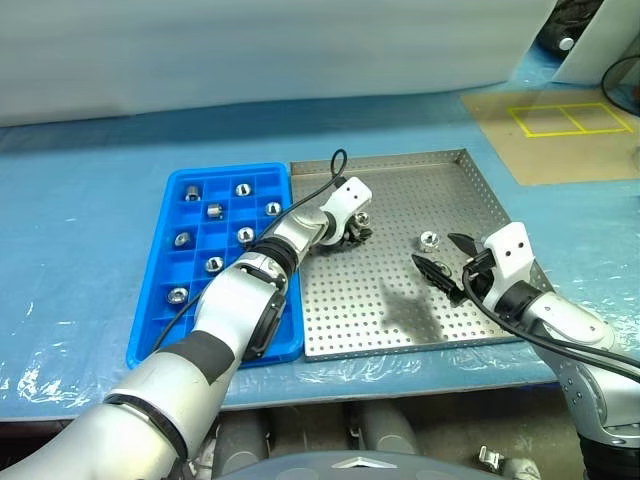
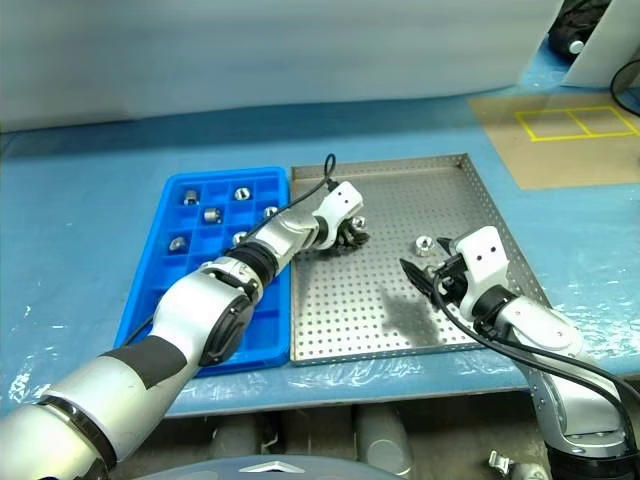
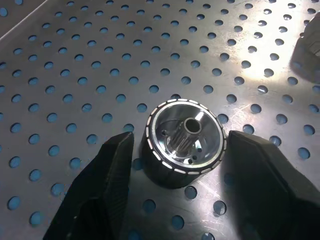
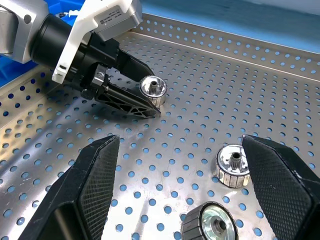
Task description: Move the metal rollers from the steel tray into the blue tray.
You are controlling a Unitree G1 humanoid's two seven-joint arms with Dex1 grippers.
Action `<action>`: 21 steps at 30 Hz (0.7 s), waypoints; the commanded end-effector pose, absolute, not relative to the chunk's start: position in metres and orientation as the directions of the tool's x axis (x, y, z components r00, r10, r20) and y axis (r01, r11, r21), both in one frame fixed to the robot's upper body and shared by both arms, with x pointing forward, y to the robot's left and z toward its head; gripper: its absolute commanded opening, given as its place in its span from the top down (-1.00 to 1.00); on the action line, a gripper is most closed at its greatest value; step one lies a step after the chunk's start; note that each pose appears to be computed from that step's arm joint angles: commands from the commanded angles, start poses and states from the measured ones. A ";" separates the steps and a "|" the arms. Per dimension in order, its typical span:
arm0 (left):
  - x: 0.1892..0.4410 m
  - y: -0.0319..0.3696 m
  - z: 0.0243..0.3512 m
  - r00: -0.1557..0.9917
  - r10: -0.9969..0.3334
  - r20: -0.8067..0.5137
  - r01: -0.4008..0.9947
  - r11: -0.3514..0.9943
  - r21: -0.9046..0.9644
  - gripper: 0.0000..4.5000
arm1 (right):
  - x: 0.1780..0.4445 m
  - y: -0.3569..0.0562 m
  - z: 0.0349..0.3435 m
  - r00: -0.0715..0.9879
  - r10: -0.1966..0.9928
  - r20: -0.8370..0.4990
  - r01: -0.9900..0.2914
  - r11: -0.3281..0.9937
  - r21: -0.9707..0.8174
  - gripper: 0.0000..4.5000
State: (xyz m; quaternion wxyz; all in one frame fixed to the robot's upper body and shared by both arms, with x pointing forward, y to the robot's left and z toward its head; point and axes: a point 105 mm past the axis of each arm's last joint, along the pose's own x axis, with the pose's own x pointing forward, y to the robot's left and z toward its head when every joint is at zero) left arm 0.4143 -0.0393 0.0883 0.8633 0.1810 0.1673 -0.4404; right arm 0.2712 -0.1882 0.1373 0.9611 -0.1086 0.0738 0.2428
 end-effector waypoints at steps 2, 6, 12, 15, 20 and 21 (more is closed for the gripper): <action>0.415 -0.031 0.084 0.547 -0.686 -0.479 0.828 0.526 0.193 -0.06 | 0.271 -0.185 0.149 0.873 0.465 -0.150 -0.487 0.850 -0.200 -0.79; 0.417 -0.028 0.089 0.548 -0.692 -0.470 0.828 0.526 0.192 0.19 | 0.273 -0.182 0.150 0.866 0.478 -0.145 -0.499 0.844 -0.197 -0.79; 0.423 -0.026 0.113 0.531 -0.740 -0.414 0.844 0.504 0.182 0.23 | 0.277 -0.178 0.152 0.848 0.509 -0.145 -0.529 0.826 -0.196 -0.79; 0.427 -0.027 0.141 0.518 -0.787 -0.334 0.855 0.491 0.168 0.23 | 0.280 -0.175 0.152 0.840 0.524 -0.143 -0.543 0.817 -0.196 -0.79; 0.434 -0.009 0.196 0.470 -0.857 -0.213 0.881 0.443 0.164 0.23 | 0.290 -0.169 0.152 0.818 0.557 -0.141 -0.575 0.794 -0.195 -0.79; 0.436 -0.001 0.205 0.473 -0.859 -0.198 0.879 0.442 0.180 0.23 | 0.293 -0.167 0.152 0.811 0.567 -0.141 -0.584 0.786 -0.200 -0.79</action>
